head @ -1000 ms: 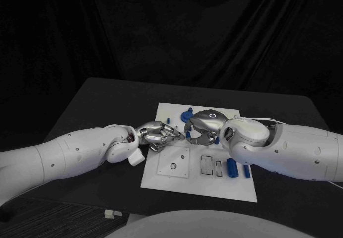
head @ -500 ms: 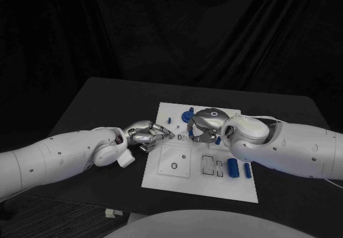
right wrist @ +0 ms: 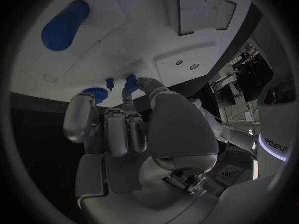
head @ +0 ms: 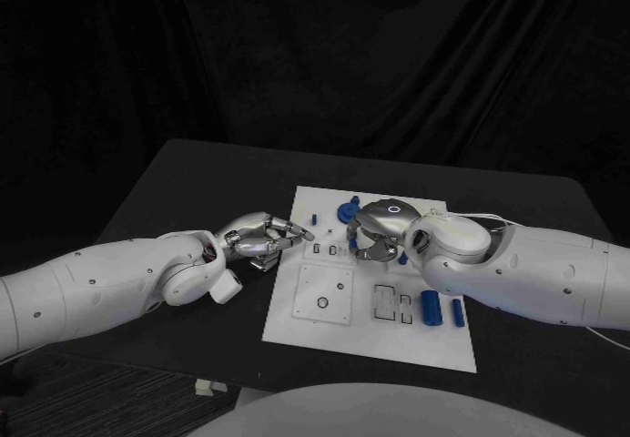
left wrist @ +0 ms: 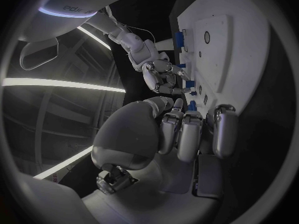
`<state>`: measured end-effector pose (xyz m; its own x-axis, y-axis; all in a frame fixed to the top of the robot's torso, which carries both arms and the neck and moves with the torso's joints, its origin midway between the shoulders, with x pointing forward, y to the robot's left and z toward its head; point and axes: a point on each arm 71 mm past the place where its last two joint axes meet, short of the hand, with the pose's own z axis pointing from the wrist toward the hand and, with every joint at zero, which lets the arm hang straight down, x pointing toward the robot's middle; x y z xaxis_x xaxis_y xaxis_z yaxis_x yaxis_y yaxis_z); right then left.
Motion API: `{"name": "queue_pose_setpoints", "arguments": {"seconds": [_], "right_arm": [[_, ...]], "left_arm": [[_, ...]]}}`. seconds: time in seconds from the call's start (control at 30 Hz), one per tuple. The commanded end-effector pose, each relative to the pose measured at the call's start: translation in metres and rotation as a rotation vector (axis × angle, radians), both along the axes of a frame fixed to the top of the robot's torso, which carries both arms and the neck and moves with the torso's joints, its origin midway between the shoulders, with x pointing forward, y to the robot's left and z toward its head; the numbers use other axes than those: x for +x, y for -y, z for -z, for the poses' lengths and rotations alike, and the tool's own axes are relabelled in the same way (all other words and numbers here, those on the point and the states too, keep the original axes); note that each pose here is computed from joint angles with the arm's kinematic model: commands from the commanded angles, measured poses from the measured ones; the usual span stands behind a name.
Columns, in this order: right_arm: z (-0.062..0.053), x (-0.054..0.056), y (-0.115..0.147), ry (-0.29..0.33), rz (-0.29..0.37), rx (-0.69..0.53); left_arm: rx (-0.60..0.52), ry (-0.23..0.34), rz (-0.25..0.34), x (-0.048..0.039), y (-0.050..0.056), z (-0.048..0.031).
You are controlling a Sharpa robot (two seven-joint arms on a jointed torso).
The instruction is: Assemble the parts on the task board
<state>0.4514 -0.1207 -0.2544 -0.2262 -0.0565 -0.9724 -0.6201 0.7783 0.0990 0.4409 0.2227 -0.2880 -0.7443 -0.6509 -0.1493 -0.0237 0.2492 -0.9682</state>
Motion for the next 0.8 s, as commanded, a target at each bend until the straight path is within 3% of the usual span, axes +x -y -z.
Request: {"name": "queue_pose_setpoints", "arguments": {"seconds": [0.03,0.8], "right_arm": [[0.0034,-0.0002,0.0003,-0.007,0.004,-0.014],[0.0095,-0.0023,0.0001,-0.025,0.007,-0.025]], "left_arm": [[-0.029,0.041,-0.009,0.0011,0.0017,-0.0051],[-0.033,0.034,0.014,0.0066,0.0104,-0.0021]]}}
